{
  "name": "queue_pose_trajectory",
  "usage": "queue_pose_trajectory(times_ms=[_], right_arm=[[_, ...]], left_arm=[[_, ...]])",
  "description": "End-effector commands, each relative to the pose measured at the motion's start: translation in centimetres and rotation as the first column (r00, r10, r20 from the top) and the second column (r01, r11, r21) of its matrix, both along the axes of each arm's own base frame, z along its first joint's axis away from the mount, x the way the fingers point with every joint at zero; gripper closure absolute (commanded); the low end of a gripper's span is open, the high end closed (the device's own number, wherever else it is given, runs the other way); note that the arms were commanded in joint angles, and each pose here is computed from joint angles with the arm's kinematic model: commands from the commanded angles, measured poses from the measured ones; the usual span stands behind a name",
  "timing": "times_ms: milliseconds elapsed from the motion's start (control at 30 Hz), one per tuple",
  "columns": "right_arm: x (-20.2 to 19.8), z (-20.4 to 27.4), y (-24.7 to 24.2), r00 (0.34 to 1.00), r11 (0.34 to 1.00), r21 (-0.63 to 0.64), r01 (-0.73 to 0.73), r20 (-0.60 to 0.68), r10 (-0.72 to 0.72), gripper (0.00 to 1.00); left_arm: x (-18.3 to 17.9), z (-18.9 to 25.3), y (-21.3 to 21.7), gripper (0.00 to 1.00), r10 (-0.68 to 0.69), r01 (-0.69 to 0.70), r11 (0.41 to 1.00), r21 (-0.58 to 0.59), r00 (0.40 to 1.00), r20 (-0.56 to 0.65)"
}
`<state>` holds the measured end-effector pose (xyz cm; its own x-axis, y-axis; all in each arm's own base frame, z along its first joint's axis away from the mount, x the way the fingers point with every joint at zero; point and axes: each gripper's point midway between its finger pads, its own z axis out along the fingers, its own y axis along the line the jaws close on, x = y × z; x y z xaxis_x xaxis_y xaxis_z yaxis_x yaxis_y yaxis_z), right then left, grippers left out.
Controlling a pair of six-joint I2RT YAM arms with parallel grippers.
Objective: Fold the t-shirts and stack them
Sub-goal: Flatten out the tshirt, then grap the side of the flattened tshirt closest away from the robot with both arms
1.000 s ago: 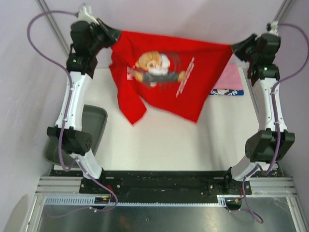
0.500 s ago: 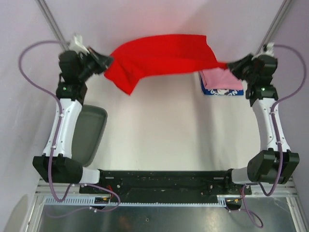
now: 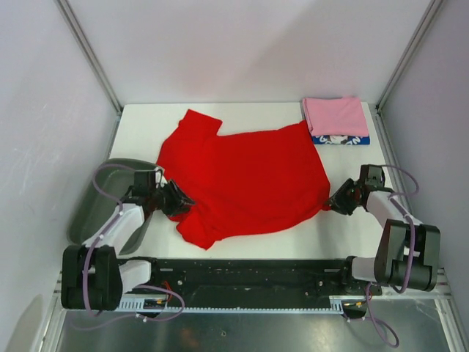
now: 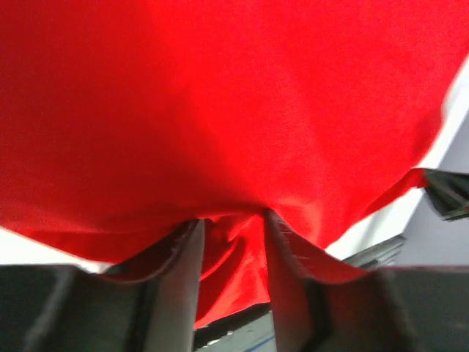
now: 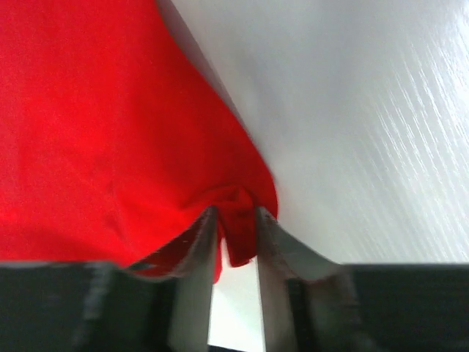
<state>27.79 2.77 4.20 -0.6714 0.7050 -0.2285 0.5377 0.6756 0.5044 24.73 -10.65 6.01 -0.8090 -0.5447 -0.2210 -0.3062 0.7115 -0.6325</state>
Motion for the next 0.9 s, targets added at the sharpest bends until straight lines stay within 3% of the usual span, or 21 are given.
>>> queue_pose_trajectory(times_ms=[0,100,200,333,500,700,867], right_arm=[[-0.6,2.1,-0.5,0.996,0.997,-0.066,-0.04,0.077,0.045,0.6],[-1.2,4.0,-1.2,0.991,0.992,-0.128,-0.025,0.128,0.042,0.47],[-1.9,5.6,-1.6,0.986,0.982,-0.189,0.0,0.163,0.032,0.44],[-1.5,7.7,-0.2,0.972,0.972,-0.233,0.001,0.228,0.054,0.42],[-0.5,7.1,5.2,0.962,0.963,-0.234,-0.136,0.201,0.185,0.45],[-1.2,7.5,14.2,0.902,0.927,-0.214,-0.308,0.244,0.356,0.49],[-4.3,9.3,23.2,0.776,0.84,-0.205,-0.502,0.323,0.542,0.53]], left_arm=[[1.0,4.9,-1.2,0.48,-0.07,0.082,0.996,-0.047,0.975,0.212],[0.3,6.7,-0.9,0.39,-0.094,0.1,0.995,-0.01,0.963,0.253],[-0.4,7.1,-0.3,0.38,-0.076,0.073,0.997,0.021,0.965,0.252],[-0.4,7.1,1.3,0.51,0.012,-0.033,0.996,0.078,0.965,0.263],[-0.7,5.2,2.7,0.67,0.121,-0.145,0.984,0.104,0.969,0.213],[-1.0,3.0,4.7,0.68,0.255,-0.284,0.946,0.159,0.95,0.179],[-0.2,2.0,5.5,0.69,0.286,-0.308,0.927,0.212,0.949,0.129]])
